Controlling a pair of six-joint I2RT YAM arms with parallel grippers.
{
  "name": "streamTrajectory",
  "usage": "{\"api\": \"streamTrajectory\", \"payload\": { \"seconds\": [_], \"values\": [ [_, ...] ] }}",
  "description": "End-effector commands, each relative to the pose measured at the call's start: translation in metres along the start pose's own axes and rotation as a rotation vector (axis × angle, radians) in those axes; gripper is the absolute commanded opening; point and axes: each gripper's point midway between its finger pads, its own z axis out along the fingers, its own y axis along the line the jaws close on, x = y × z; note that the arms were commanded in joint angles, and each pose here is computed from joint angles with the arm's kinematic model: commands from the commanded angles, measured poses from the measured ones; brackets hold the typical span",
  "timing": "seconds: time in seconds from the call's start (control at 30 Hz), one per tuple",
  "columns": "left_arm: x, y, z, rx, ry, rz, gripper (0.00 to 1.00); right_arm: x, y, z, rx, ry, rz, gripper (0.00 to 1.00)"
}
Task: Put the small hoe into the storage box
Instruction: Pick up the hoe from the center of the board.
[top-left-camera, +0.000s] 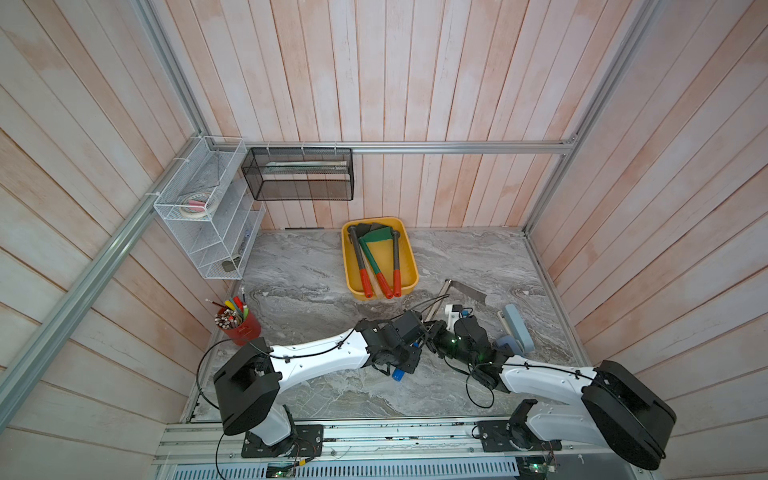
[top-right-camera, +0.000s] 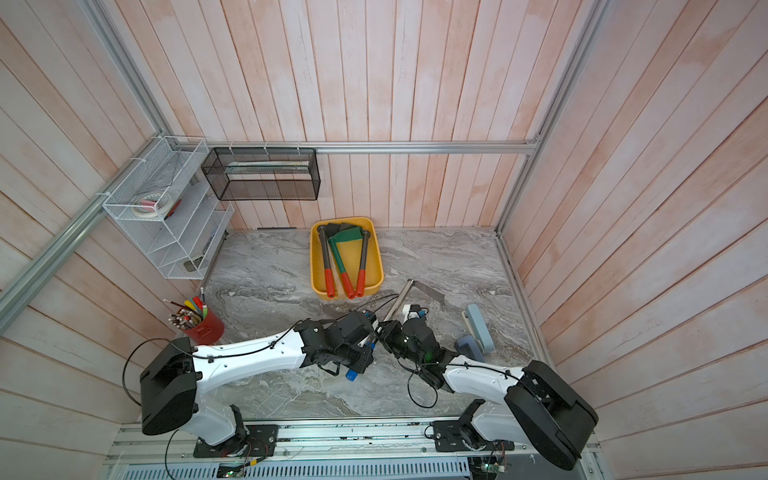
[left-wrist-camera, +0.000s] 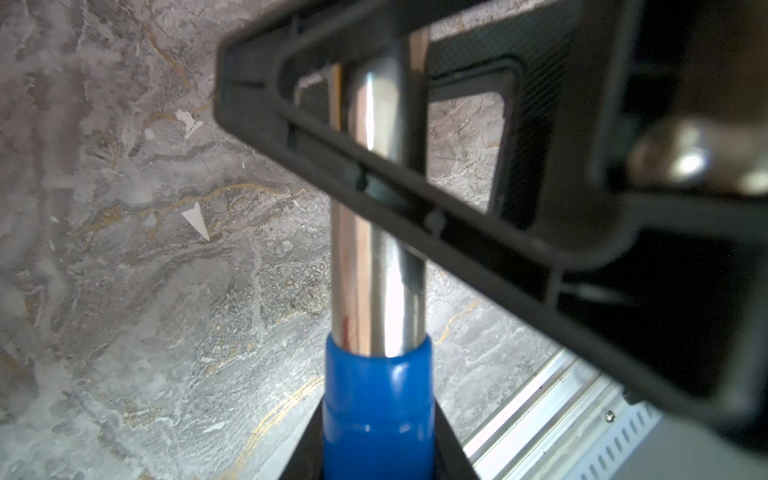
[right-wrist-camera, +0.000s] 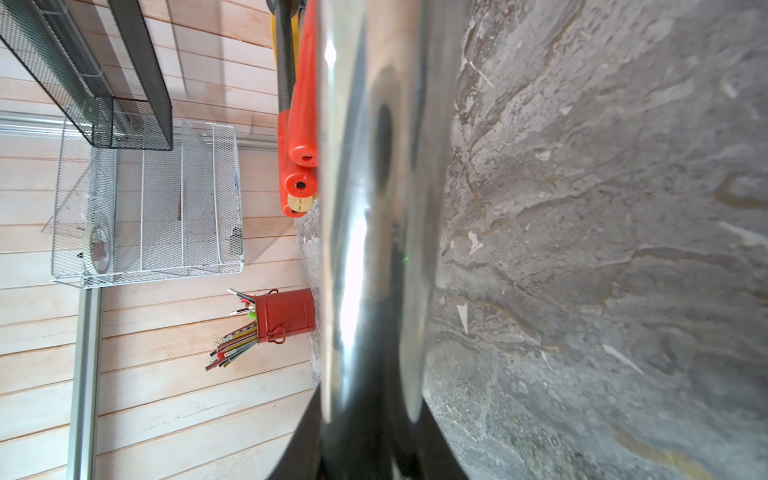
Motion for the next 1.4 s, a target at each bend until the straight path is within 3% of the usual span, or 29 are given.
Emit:
{"api": "streamTrajectory", "payload": {
  "seconds": [0.0,0.63,1.03,1.37],
  "values": [
    [-0.026,-0.025,-0.027,0.092,-0.130,0.071,0.00,-0.005,0.013,0.000,-0.032,-0.026,-0.061,0.30],
    [-0.040,-0.022,-0.050,0.073,-0.237,0.091,0.00,-0.009,0.021,-0.010,-0.041,-0.051,-0.109,0.45],
    [-0.049,-0.008,-0.063,0.009,-0.279,0.100,0.00,-0.013,0.041,-0.022,-0.082,-0.070,-0.213,0.64],
    [-0.063,0.020,-0.079,-0.037,-0.282,0.059,0.00,-0.021,0.070,-0.048,-0.145,-0.129,-0.344,0.68]
  ]
}}
